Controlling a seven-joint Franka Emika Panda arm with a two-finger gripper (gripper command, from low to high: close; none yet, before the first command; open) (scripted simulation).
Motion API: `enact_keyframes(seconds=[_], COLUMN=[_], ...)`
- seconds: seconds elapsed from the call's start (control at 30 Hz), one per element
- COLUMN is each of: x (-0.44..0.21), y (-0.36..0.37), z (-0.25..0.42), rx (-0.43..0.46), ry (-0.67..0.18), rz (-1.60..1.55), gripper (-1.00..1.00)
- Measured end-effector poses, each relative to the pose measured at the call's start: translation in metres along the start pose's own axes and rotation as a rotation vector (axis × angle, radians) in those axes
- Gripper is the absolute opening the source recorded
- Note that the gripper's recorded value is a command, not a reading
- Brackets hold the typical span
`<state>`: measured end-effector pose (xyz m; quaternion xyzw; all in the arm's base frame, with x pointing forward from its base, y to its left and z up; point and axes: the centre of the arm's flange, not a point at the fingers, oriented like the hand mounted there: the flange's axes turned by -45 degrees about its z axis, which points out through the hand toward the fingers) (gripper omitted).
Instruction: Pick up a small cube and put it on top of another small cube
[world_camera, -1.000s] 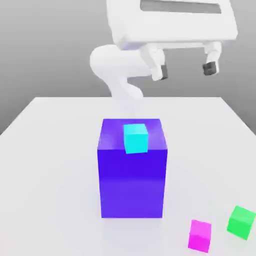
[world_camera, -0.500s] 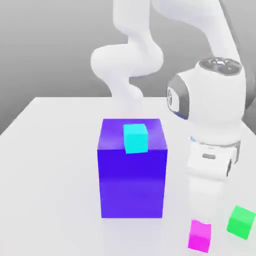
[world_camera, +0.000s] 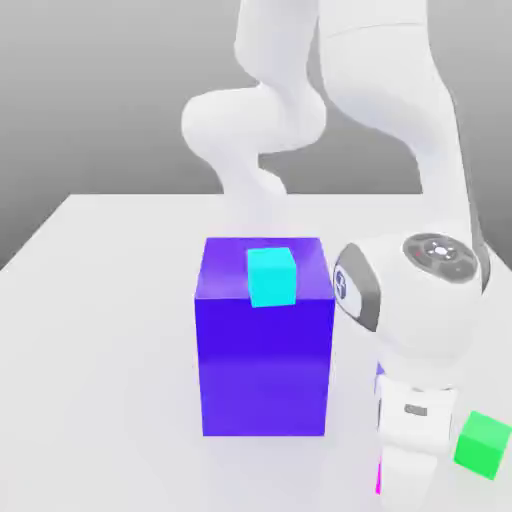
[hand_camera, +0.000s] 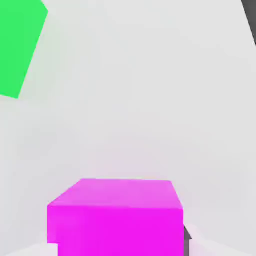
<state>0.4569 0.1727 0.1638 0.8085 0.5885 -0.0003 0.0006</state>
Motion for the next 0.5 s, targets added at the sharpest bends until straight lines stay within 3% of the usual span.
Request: enact_keyframes(seconds=[0.07, 0.23, 0.37, 0.4, 0.5], x=[0.004, 0.082, 0.097, 0.097, 0.097], y=[-0.003, -0.061, -0.073, -0.074, -0.074], z=[-0.024, -0.071, -0.034, -0.022, -0.022], rx=[0.002, 0.004, 0.002, 0.002, 0.002], ry=[0.001, 0.002, 0.000, 0.000, 0.000], rz=[-0.018, -0.391, -0.462, -0.464, -0.464], gripper=[-1.00, -1.00, -1.00, 1.00, 1.00])
